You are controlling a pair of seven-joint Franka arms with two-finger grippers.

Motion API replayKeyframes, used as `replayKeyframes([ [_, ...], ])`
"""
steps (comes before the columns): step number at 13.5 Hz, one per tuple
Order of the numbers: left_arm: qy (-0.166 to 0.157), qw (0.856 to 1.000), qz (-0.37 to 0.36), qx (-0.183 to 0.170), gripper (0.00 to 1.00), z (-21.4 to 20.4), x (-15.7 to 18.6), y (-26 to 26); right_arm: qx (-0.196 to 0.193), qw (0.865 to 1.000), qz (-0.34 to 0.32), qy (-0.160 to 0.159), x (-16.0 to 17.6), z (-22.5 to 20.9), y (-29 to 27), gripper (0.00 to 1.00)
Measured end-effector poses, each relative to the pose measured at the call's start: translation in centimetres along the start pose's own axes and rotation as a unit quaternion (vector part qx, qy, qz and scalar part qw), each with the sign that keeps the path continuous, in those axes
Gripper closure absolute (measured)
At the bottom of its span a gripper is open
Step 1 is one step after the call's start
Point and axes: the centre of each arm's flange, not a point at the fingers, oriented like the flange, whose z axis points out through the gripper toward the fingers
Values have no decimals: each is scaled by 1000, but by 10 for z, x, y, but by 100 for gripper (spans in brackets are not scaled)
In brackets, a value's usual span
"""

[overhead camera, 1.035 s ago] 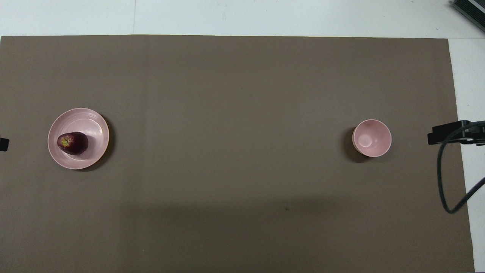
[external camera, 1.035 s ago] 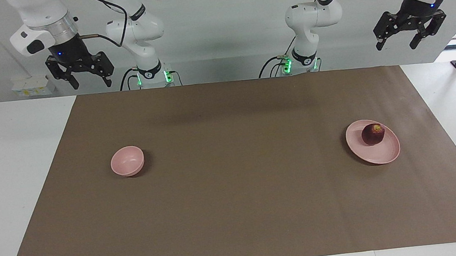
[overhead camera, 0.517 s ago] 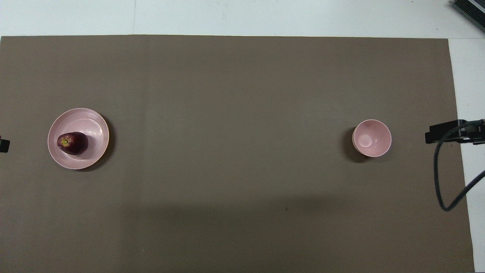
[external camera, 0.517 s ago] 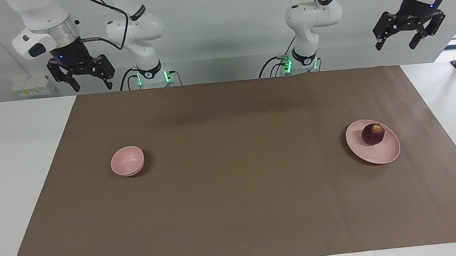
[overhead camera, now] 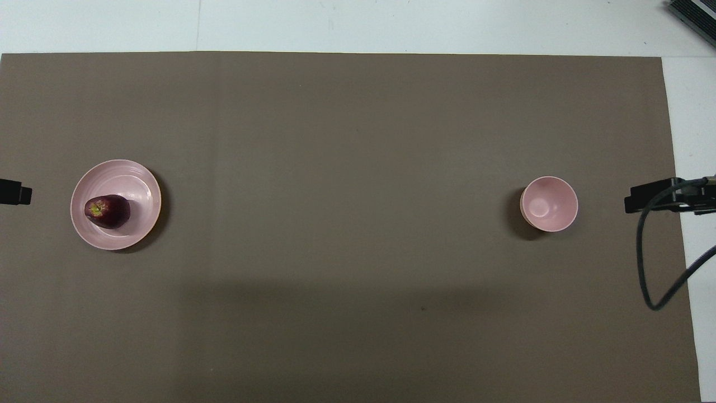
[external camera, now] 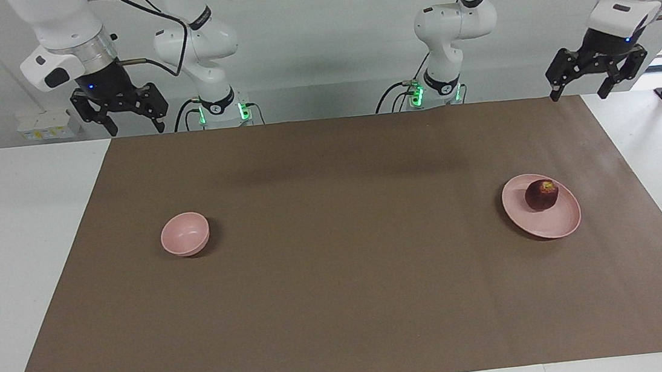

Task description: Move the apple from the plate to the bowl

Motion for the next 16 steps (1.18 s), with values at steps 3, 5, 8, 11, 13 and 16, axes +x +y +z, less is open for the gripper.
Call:
replayKeyframes([
  [3,3,1000,4,2,0,59,7,-10,0,1000,0,0,1,2,0,0],
  [5,3,1000,6,3,0,91,13,-12,0,1000,0,-1,1,4,0,0],
  [8,-3,1000,2,4,0,134,24,-20,0,1000,1,5,3,7,0,0],
  [11,-4,1000,-7,8,0,196,32,-34,0,1000,2,5,4,9,0,0],
  [13,-10,1000,-13,8,0,237,23,-41,0,1000,2,6,4,9,0,0],
  [16,-24,1000,-13,6,0,268,6,-47,0,1000,2,6,4,9,0,0],
])
